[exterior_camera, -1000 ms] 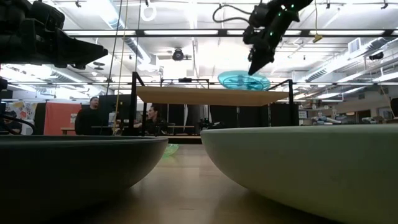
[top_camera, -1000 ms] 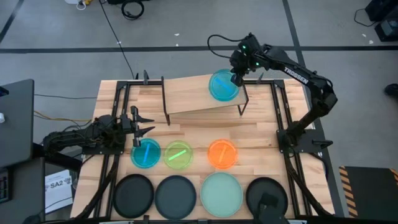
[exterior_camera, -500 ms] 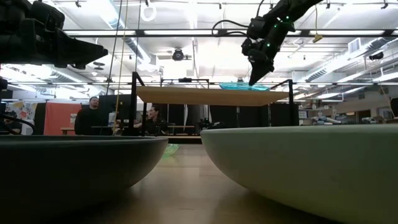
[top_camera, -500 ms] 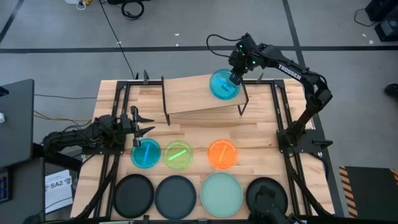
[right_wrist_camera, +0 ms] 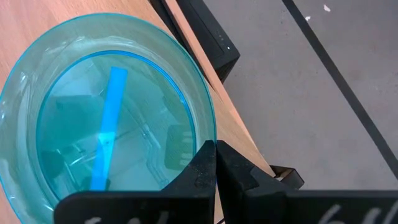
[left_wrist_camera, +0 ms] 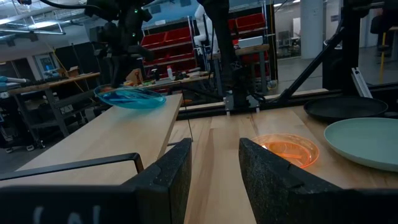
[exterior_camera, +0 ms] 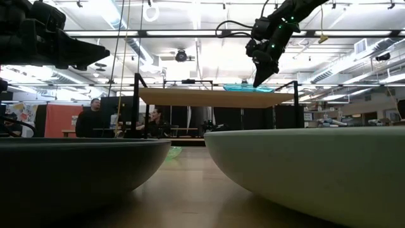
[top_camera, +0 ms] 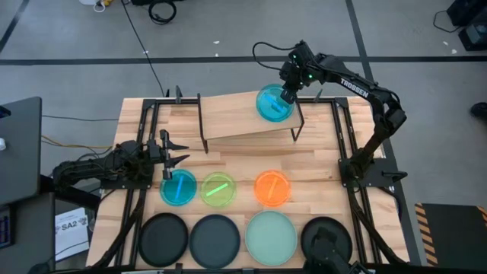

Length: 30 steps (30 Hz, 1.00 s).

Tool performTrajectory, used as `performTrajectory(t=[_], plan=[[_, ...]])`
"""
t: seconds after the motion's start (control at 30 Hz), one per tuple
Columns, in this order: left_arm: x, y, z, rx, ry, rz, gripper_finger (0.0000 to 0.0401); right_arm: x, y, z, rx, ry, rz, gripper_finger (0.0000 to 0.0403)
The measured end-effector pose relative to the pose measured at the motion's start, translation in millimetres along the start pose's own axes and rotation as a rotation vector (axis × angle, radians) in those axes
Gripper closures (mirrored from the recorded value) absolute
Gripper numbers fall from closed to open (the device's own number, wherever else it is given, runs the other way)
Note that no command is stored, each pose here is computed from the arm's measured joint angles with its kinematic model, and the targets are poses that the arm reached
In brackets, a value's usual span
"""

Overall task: Place and stack plates onto a shelf
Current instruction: Put the right light blue plate on the shelf, then put the dark green plate on the shelf

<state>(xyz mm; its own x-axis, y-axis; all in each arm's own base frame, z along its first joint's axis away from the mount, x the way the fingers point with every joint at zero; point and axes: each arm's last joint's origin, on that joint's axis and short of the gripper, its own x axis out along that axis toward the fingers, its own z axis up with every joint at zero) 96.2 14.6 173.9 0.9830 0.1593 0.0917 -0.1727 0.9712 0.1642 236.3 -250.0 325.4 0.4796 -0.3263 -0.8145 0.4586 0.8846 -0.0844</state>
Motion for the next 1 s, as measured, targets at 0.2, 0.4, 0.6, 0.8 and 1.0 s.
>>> performTrajectory(t=[0.2,0.4,0.6,0.8,1.0], plan=[[0.0,0.0,0.0,0.0,0.0,0.0,0.026,0.0,0.0,0.0,0.0,0.0,-0.001,0.0378],[0.0,0.0,0.0,0.0,0.0,0.0,0.026,0.0,0.0,0.0,0.0,0.0,-0.001,0.0374],[0.0,0.0,0.0,0.0,0.0,0.0,0.026,0.0,-0.3,0.6,-0.001,-0.006,-0.003,0.0366],[0.0,0.0,0.1,0.0,0.0,0.0,0.026,0.0,-0.3,0.6,-0.001,-0.006,-0.004,0.0341],[0.0,0.0,0.1,0.0,0.0,0.0,0.026,0.0,-0.3,0.6,-0.001,-0.006,-0.004,0.031]])
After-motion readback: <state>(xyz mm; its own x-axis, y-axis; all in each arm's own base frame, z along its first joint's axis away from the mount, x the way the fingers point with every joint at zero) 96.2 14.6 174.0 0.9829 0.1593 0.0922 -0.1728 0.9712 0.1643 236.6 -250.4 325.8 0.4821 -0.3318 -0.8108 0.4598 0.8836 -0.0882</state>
